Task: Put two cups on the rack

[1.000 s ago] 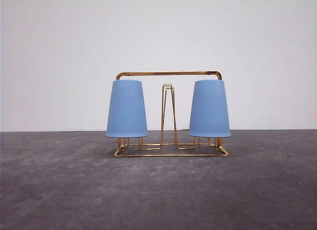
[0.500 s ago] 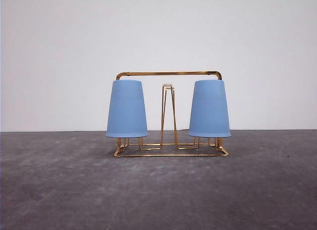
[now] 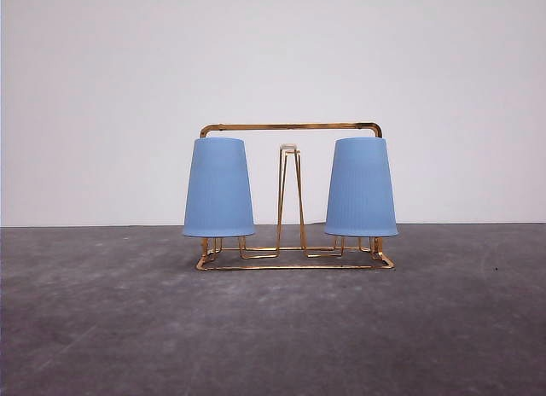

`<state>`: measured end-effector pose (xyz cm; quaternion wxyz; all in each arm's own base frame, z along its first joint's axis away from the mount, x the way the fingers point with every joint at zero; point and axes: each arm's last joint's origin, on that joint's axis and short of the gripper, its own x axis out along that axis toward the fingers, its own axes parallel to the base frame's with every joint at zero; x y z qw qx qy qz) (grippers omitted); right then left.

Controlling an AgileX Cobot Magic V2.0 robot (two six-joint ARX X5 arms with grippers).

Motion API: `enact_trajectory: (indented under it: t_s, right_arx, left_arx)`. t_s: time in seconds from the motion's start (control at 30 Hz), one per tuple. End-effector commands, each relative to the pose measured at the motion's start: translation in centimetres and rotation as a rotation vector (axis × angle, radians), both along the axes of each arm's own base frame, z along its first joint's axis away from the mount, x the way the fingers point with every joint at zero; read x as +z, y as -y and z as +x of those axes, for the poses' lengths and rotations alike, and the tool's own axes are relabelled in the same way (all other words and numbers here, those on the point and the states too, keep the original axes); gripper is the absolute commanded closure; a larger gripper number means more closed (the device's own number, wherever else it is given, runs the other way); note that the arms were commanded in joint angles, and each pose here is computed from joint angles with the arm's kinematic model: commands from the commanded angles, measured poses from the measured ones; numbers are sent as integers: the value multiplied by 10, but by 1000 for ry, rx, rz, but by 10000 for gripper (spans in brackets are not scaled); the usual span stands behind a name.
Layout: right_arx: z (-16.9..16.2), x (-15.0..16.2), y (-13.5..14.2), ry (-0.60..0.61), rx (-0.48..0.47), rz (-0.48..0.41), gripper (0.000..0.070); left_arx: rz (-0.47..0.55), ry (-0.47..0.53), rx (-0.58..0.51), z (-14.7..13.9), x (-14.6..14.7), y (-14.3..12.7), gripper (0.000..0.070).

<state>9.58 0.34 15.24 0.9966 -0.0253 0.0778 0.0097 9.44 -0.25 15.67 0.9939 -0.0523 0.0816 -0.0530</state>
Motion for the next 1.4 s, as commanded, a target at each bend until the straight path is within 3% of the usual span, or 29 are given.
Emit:
enact_trajectory:
  t_s: [0.0,1.37]
  right_arx:
    - [0,0,0,10,-1,8,685]
    - [0,0,0,10,-1,8,685]
  left_arx:
    - [2,-17,1,1,-5,0,675]
    - [2,-17,1,1,-5,0,675]
